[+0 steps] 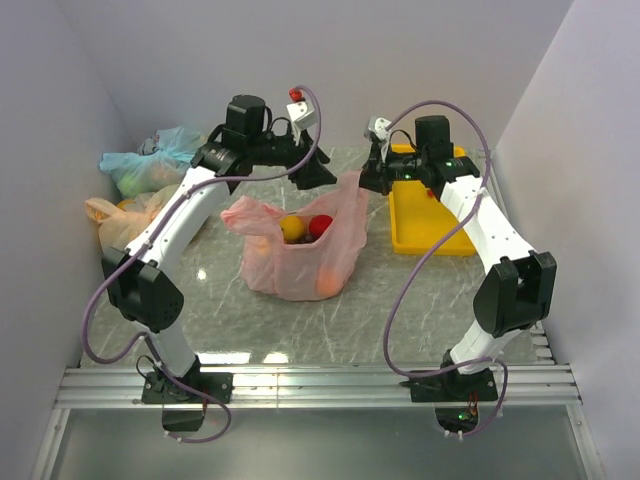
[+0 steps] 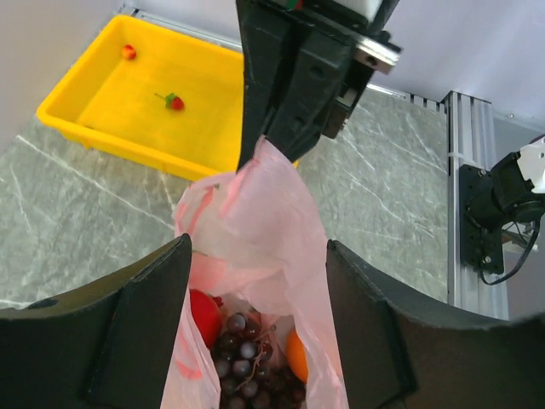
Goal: Place the fake fruits into the plastic bag and tie a complex knot
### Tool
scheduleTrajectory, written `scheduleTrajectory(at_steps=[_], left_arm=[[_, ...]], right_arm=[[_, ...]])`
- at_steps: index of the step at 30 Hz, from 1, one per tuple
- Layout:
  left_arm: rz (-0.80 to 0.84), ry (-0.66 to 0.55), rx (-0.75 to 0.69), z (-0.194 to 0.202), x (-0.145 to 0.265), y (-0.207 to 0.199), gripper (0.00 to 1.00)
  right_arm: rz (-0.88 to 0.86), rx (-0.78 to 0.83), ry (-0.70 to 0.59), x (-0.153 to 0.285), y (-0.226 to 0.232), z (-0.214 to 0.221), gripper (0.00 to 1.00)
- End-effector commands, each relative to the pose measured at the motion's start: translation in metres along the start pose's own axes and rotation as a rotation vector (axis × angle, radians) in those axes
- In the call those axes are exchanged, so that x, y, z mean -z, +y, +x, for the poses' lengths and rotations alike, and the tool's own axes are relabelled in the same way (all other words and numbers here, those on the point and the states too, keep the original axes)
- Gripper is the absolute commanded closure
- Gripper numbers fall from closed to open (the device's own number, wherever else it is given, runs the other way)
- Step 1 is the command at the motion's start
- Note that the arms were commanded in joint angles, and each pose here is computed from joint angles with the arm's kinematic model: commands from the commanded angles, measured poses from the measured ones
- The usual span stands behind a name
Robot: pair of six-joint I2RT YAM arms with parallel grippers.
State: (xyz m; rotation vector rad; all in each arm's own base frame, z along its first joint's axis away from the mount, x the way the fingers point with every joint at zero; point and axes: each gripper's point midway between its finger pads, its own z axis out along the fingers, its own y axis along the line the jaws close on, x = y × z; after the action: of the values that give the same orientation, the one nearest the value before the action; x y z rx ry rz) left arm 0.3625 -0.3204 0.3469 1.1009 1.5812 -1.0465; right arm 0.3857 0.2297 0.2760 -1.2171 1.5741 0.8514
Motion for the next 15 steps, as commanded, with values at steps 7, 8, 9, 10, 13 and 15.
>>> scheduleTrajectory(at_steps=[7, 8, 9, 10, 13, 15], left_arm=[[0.090, -0.061, -0.048, -0.023, -0.007, -0.010, 0.36], [0.099, -0.066, -0.050, -0.025, -0.008, -0.013, 0.38], [0.109, -0.064, -0.044, -0.023, -0.009, -0.015, 0.39], [0.115, -0.063, -0.042, -0.021, -0.010, -0.018, 0.42], [0.135, -0.062, -0.035, -0.019, -0.011, -0.024, 0.52], [0.149, -0.058, -0.033, -0.016, -0.013, -0.028, 0.57]], right_arm=[[-0.131, 0.259, -0.194, -0.003, 0.029, -0.075, 1.00], [-0.146, 0.264, -0.195, -0.004, 0.033, -0.077, 1.00], [-0.153, 0.284, -0.197, -0.005, 0.035, -0.078, 1.00], [-0.162, 0.287, -0.197, -0.006, 0.037, -0.078, 1.00], [-0.191, 0.310, -0.197, -0.007, 0.048, -0.078, 1.00], [-0.201, 0.327, -0.199, -0.008, 0.053, -0.079, 1.00]])
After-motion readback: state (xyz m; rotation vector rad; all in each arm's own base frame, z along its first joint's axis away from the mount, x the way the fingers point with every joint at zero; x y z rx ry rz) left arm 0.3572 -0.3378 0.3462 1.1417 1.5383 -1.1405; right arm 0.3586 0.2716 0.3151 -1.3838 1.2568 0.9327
